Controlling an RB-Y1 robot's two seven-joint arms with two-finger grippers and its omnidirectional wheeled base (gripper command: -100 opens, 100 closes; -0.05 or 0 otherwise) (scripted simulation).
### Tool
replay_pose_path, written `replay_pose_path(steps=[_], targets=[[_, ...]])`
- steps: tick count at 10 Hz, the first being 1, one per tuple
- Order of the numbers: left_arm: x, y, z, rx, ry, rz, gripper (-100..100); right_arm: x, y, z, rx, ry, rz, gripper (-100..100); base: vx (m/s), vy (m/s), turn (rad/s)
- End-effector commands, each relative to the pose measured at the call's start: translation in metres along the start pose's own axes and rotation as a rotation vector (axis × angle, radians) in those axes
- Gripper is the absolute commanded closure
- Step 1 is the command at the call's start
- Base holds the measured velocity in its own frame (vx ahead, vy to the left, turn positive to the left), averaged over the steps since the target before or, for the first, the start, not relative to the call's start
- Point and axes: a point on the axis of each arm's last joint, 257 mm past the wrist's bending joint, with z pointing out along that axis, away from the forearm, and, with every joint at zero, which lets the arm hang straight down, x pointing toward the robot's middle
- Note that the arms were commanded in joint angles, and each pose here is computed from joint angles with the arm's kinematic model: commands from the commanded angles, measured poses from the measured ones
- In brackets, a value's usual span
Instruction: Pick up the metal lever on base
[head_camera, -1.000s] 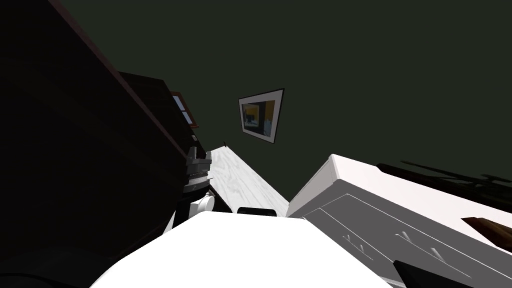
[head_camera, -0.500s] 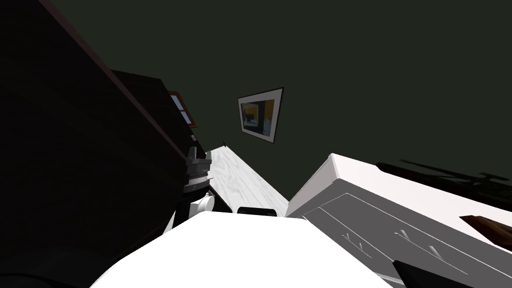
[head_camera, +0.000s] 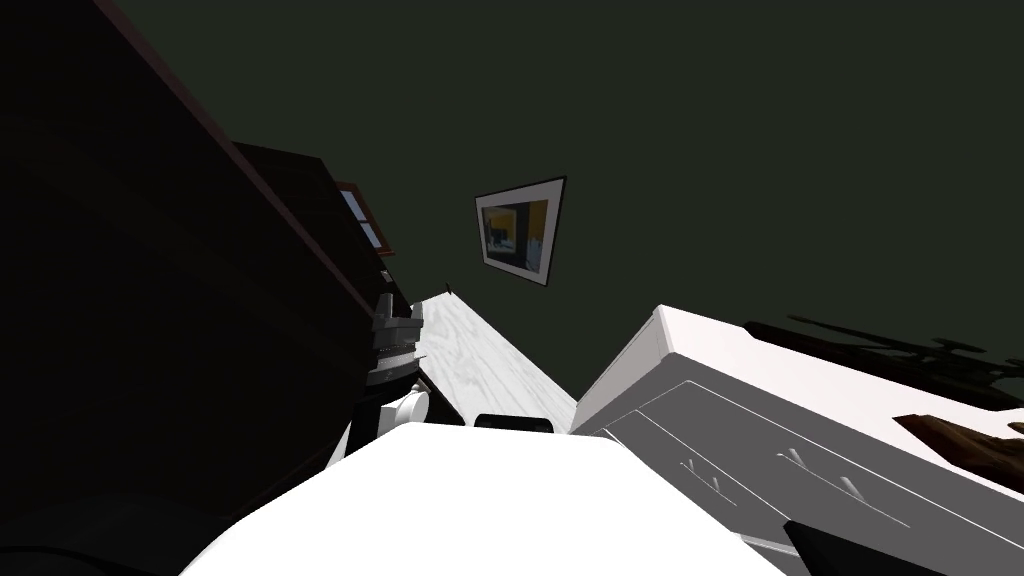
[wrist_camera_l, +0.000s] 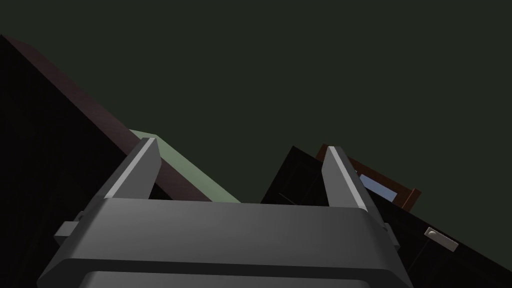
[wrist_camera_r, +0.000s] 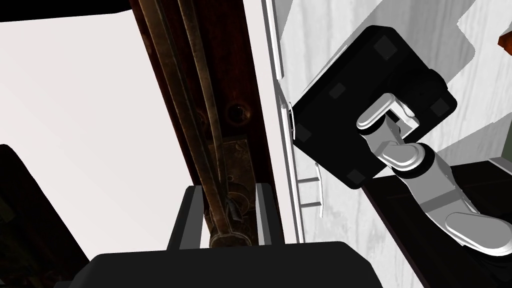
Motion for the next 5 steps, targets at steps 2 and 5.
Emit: replay_pose_path(steps=[2,5], targets=[[0.0,0.0,0.0,0.0,0.0,0.0,0,-0.0001,0.0,0.0001,0.0,0.0,0.0,100,0.0,0.0,0.0],[0.0,0.0,0.0,0.0,0.0,0.0,0,0.0014,0.0036,-0.0047,0.0,0.0,0.001,100,0.004,-0.002,0.01]])
